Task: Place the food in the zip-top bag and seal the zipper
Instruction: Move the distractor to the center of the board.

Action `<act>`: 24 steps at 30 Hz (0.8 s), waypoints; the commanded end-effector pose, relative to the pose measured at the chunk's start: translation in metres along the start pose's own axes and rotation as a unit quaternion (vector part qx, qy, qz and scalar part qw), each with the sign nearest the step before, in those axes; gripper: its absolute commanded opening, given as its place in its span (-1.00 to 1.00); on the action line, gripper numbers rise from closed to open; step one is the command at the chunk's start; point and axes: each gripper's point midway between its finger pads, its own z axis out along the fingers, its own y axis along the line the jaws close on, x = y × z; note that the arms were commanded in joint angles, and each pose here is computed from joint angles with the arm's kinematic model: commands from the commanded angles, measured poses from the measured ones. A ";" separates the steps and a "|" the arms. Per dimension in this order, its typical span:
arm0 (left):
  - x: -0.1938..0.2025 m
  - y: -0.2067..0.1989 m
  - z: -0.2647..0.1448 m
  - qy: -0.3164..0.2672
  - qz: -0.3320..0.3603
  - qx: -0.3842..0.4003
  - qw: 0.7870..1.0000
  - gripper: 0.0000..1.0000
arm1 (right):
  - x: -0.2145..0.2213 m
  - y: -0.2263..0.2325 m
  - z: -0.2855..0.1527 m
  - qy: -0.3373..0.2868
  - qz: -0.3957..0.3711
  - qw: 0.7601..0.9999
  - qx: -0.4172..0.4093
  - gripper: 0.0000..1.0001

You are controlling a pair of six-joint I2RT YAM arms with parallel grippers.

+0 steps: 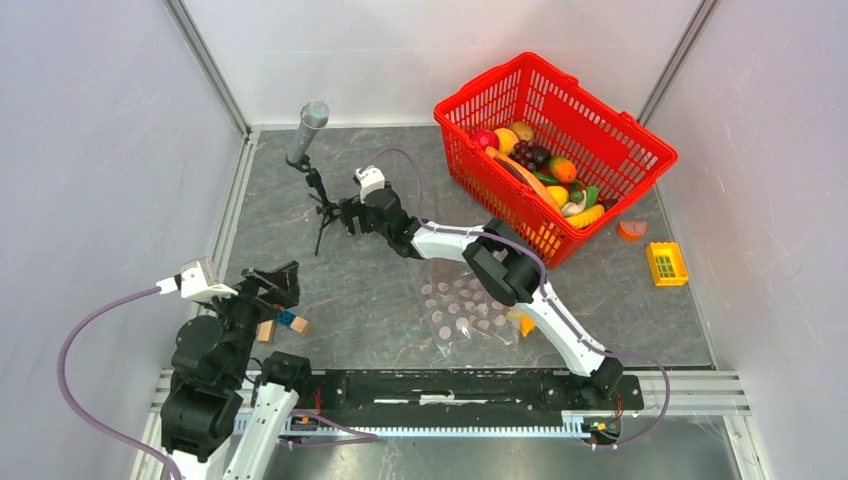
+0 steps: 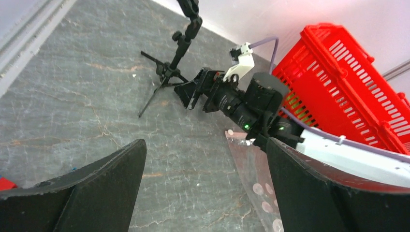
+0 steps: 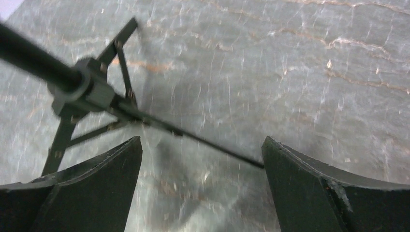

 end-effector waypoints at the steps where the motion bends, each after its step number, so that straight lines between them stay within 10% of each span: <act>1: 0.017 -0.008 0.011 0.029 -0.023 0.018 0.999 1.00 | -0.069 0.034 -0.041 -0.048 -0.041 0.994 -0.089 0.96; 9: 0.056 -0.010 0.043 0.084 -0.047 0.017 0.995 1.00 | -0.095 0.046 -0.097 -0.042 -0.098 0.985 -0.132 0.96; 24: 0.136 0.001 0.123 0.177 -0.058 -0.016 0.982 1.00 | -0.005 -0.025 -0.296 0.065 -0.080 0.992 -0.072 0.96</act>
